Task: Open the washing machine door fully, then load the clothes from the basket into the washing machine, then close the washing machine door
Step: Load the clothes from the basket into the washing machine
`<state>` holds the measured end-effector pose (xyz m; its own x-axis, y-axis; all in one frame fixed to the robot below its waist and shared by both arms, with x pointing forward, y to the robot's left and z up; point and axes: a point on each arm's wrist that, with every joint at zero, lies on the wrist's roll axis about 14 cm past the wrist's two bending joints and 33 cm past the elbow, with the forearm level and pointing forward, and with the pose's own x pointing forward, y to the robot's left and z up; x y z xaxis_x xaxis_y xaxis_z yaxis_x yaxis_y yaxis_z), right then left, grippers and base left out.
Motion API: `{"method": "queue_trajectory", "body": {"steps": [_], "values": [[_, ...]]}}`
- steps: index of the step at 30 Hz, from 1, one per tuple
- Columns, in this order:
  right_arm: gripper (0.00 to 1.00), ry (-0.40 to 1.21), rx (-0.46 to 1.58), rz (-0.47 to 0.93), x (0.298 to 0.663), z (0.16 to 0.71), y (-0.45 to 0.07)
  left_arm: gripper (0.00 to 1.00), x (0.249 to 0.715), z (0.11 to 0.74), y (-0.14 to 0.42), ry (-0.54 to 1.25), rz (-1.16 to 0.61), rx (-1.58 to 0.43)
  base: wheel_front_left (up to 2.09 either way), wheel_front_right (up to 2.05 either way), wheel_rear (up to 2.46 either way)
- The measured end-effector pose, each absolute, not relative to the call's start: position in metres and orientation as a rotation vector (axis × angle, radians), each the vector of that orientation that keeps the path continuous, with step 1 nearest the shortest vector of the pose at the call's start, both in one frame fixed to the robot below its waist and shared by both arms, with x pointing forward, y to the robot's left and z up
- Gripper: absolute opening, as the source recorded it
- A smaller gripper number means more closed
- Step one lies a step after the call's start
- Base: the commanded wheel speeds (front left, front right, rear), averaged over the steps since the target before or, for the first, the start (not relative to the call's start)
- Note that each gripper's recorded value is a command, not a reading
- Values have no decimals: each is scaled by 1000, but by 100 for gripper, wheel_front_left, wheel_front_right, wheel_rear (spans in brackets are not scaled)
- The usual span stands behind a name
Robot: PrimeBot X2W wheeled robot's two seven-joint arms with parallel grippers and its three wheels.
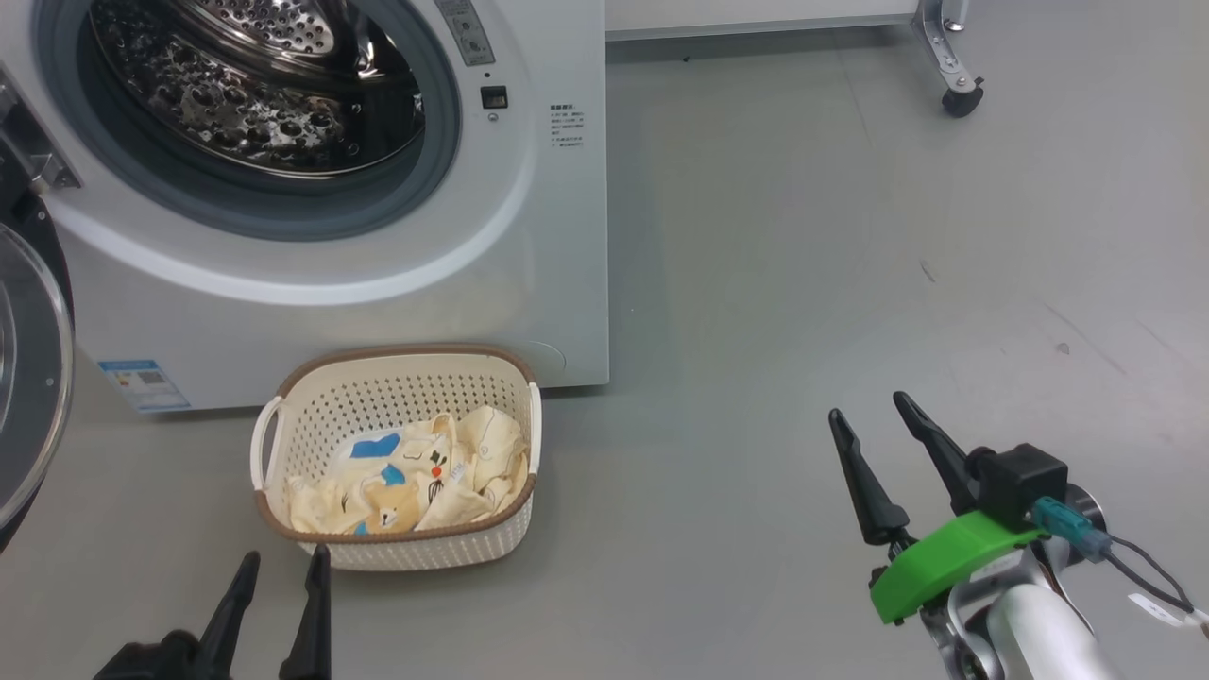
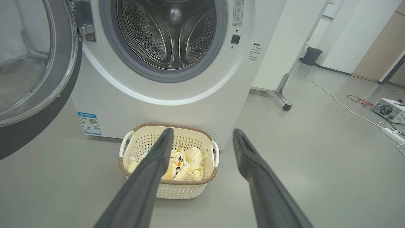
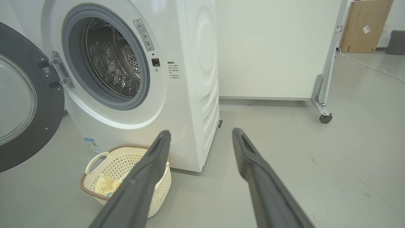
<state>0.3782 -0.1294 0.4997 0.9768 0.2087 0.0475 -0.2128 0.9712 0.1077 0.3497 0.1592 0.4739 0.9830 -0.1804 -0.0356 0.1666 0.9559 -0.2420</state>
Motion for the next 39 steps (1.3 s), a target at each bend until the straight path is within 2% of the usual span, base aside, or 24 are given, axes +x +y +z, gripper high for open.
{"method": "queue_trajectory", "body": {"steps": [14, 31, 39], "values": [[100, -34, 112, 225, 378, 499, -125, 100, 349, 473, 156, 63, -185, -300, 27, -27, 0], [100, -18, 111, 245, 377, 494, -118, 100, 350, 474, 167, 58, -139, -263, 173, -173, 0], [100, -10, 111, 253, 380, 492, -116, 100, 350, 468, 166, 73, -142, -255, 89, -89, 0]]}}
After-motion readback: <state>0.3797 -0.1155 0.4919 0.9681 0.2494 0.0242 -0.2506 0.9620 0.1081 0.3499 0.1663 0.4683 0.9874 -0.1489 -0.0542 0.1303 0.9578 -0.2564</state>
